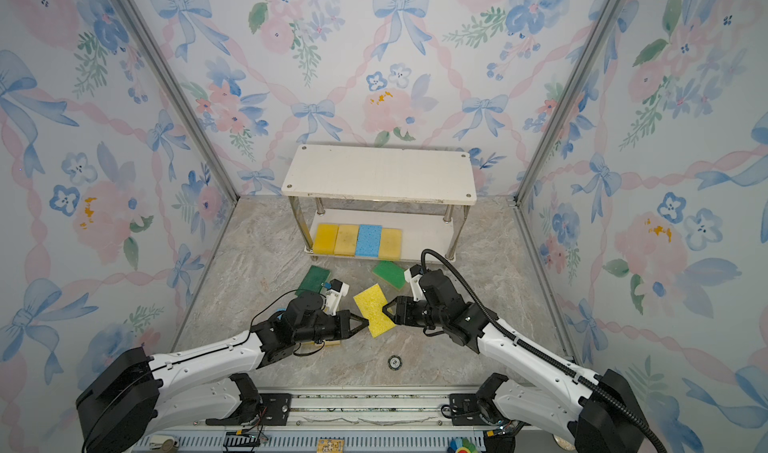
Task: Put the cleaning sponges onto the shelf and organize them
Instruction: 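Hold the yellow sponge with the left gripper while the right gripper grasps it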
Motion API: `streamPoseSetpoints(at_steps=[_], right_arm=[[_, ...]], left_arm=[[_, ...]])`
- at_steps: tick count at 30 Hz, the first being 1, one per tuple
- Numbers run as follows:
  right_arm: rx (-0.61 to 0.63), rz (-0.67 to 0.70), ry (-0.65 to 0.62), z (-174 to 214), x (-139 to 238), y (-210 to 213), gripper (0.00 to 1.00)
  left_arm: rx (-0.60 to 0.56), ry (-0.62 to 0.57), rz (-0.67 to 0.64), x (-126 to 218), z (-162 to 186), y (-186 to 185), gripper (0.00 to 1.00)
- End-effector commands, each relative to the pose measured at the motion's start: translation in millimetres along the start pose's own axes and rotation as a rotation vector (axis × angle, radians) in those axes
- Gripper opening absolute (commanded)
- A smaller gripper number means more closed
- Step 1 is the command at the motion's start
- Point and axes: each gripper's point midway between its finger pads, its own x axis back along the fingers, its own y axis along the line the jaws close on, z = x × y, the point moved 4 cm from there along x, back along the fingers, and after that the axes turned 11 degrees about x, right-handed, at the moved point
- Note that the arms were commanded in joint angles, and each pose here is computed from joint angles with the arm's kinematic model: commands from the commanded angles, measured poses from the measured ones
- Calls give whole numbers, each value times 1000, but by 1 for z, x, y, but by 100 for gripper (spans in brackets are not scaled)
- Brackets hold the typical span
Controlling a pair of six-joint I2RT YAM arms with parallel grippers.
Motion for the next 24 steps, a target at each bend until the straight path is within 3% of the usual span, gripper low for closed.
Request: streamPoseSetpoints(at_steps=[1,8,24], right_arm=[[0,-25,10,7,3,4,52],[-17,-69,32,16,-2,4,47],[-14,-3,69,19,-18,-11,62]], left_arm=[[-21,-18,3,2,-7,-2,0],[-21,-6,18,1,-10,-5,0],[-15,8,40,6,-7,-6,0]])
